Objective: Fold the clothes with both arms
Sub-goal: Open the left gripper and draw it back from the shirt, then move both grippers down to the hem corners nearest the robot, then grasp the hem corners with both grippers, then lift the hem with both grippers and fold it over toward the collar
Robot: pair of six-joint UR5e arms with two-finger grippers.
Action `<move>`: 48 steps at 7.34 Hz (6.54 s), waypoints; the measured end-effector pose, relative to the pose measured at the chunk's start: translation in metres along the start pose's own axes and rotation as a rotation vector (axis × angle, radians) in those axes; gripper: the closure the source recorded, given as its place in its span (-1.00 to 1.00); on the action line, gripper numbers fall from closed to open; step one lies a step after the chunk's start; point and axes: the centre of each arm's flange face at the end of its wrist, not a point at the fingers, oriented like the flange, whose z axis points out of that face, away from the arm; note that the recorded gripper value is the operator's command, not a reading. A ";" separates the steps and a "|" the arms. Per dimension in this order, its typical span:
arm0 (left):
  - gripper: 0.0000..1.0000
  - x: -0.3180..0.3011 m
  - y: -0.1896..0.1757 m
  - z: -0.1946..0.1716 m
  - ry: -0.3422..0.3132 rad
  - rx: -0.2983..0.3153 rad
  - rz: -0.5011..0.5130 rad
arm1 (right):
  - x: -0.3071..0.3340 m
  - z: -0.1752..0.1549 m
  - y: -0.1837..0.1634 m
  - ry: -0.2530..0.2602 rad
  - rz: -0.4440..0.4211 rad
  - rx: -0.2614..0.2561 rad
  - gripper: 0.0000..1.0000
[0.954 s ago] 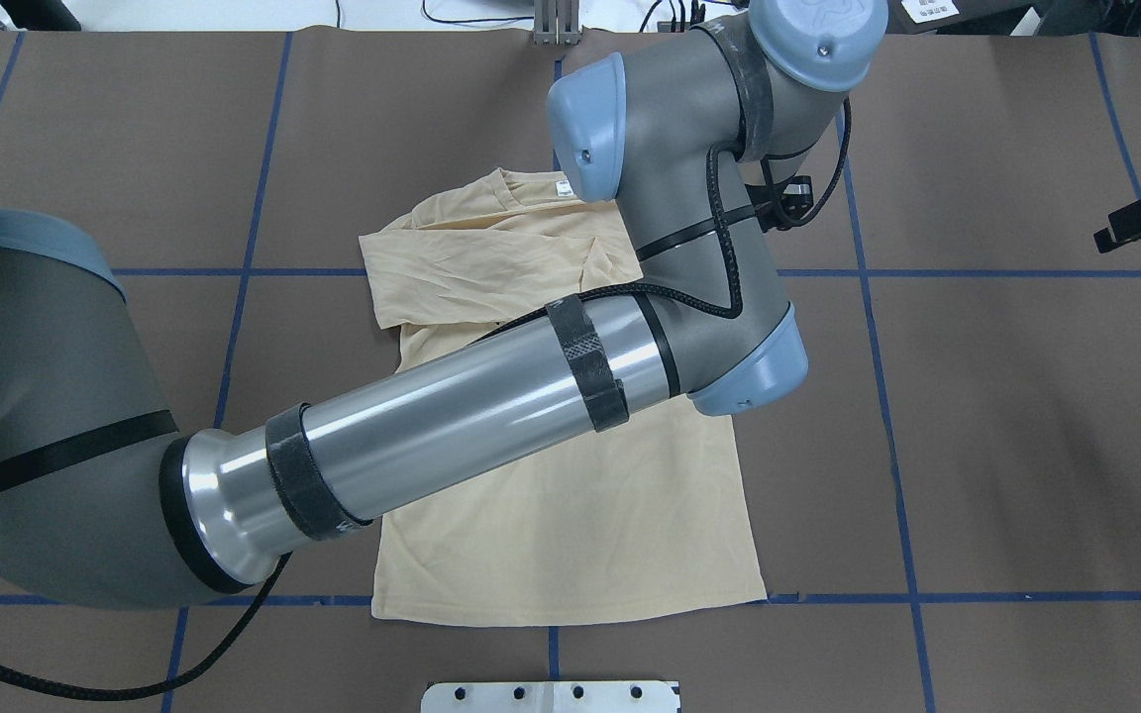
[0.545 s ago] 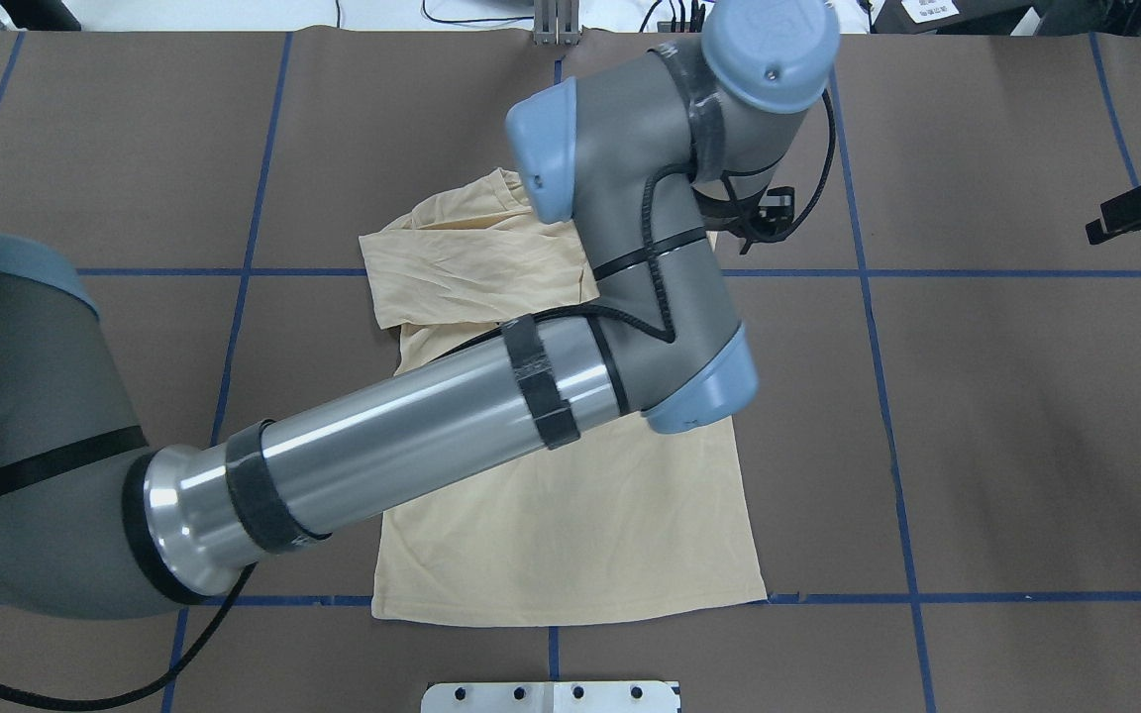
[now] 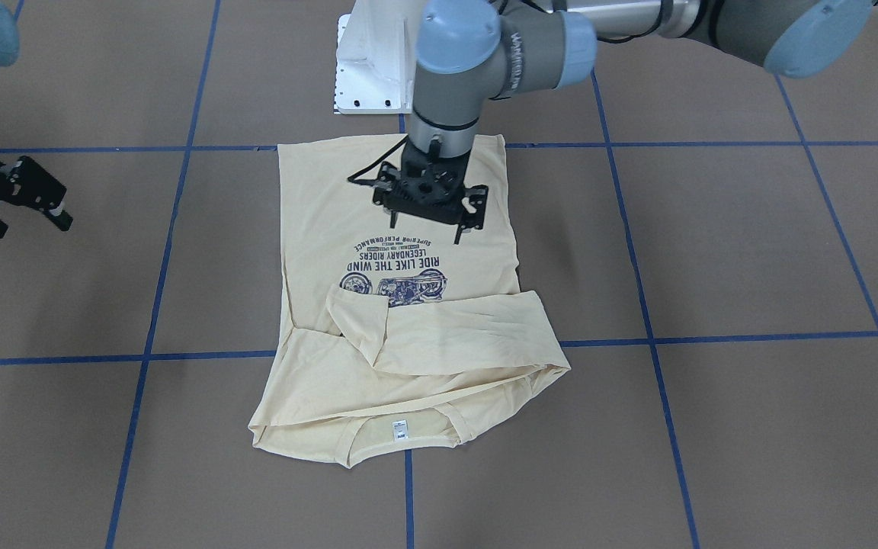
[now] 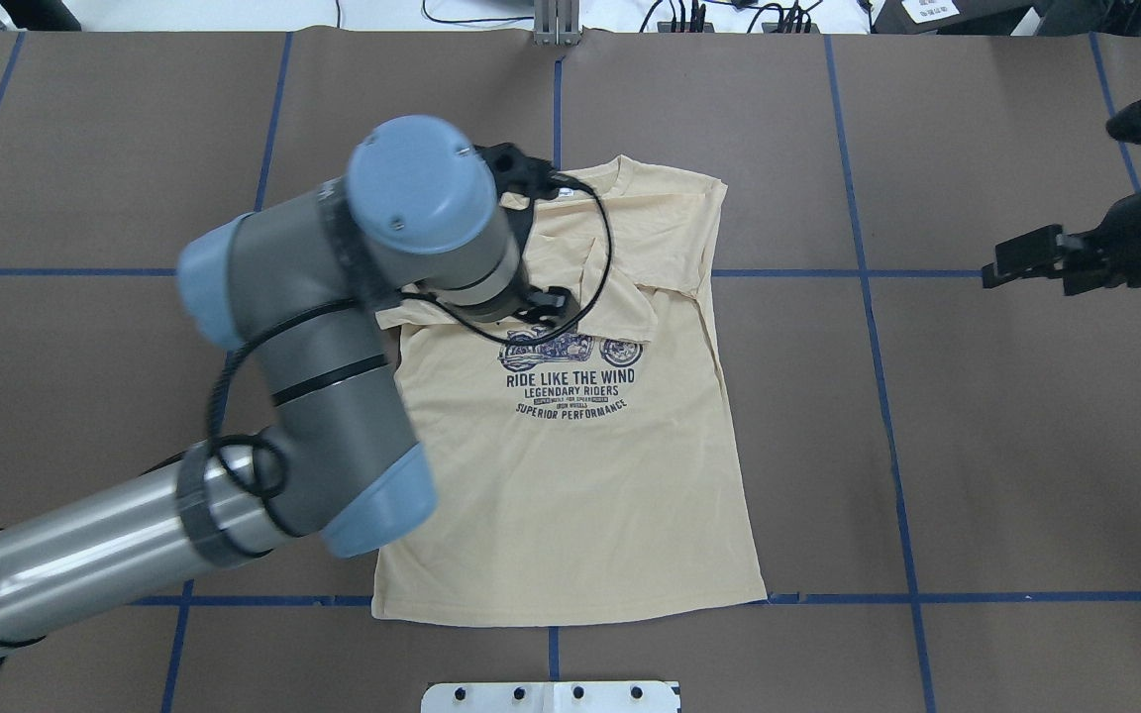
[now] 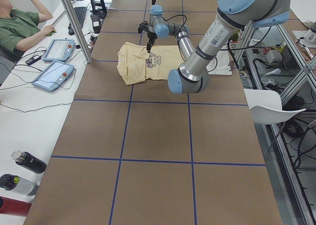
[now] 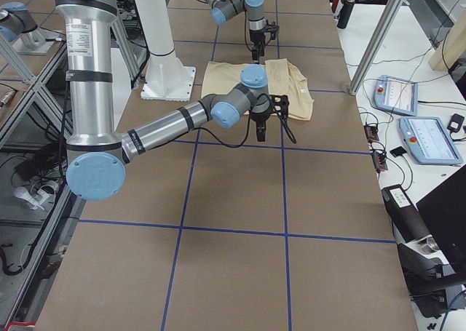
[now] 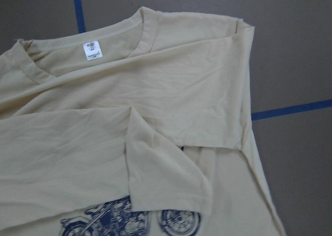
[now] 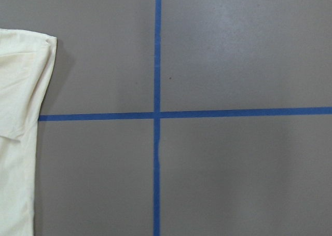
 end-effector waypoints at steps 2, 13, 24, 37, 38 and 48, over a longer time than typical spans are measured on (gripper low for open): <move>-1.00 -0.064 0.061 -0.016 0.032 0.015 0.038 | -0.067 0.028 0.061 0.006 0.059 0.009 -1.00; -0.05 -0.071 0.283 0.069 0.148 -0.099 -0.282 | -0.157 0.088 0.200 0.021 0.110 0.035 -1.00; 1.00 -0.061 0.298 0.073 0.148 -0.131 -0.266 | -0.167 0.098 0.223 0.023 0.116 0.045 -1.00; 1.00 -0.051 0.295 0.067 0.173 -0.135 -0.265 | -0.200 0.163 0.316 0.095 0.126 0.129 0.58; 1.00 -0.052 0.295 0.067 0.174 -0.135 -0.265 | -0.200 0.163 0.316 0.094 0.126 0.130 0.78; 1.00 -0.030 0.282 -0.158 0.469 -0.331 -0.215 | -0.229 -0.086 0.272 -0.062 0.226 -0.119 1.00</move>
